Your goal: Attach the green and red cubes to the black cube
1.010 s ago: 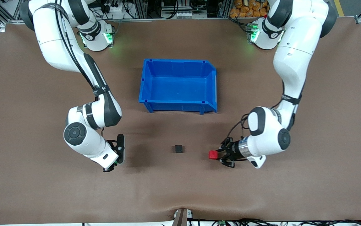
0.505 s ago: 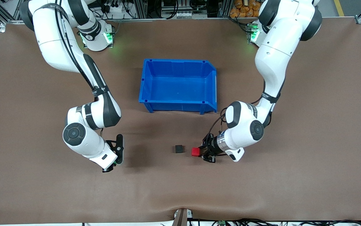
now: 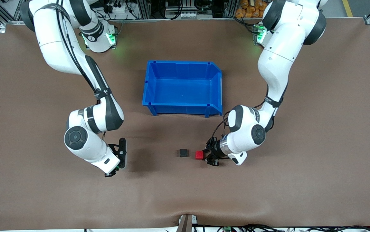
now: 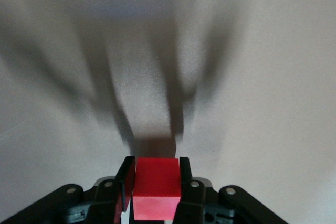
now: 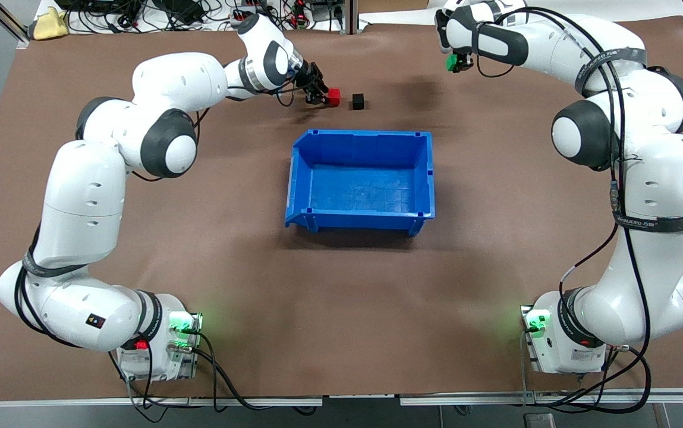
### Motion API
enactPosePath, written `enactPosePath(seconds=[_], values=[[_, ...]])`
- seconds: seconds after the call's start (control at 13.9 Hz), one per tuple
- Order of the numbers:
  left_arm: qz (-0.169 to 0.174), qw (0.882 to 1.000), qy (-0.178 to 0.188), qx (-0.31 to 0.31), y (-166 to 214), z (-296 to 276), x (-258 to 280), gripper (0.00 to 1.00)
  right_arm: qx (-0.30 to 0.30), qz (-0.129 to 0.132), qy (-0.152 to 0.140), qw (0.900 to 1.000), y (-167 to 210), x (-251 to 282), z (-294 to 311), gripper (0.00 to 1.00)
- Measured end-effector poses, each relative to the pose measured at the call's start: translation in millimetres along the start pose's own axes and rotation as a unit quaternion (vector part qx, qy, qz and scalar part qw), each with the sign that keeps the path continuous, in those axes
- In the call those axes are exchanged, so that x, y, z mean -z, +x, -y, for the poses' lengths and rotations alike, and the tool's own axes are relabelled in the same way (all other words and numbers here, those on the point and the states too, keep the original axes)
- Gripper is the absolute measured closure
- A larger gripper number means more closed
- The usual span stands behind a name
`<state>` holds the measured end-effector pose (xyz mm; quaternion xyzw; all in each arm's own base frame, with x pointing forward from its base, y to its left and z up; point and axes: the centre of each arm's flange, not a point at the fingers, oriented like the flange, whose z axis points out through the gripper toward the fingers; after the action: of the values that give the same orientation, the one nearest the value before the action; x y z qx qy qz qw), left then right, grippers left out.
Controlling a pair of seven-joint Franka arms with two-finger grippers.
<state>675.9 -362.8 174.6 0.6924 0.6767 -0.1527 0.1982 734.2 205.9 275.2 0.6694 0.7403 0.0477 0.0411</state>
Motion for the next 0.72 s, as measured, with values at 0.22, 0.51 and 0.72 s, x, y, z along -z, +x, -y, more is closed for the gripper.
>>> enactPosePath(seconds=[0.22, 0.51, 0.72], values=[[0.000, 1.000, 0.000, -0.001, -4.6, 2.9, -5.1, 0.62, 0.000, 0.000, 0.000, 1.000, 0.0, -0.1, 0.0, 0.60], [0.000, 1.000, -0.004, 0.004, -12.5, 8.6, -13.5, 0.62, 0.000, 0.000, 0.000, 1.000, -0.1, -0.1, 0.0, 0.60], [0.001, 1.000, -0.008, 0.004, -14.4, 8.9, -14.1, 0.62, 0.000, 0.000, 0.000, 1.000, -0.1, -0.1, 0.0, 0.60]])
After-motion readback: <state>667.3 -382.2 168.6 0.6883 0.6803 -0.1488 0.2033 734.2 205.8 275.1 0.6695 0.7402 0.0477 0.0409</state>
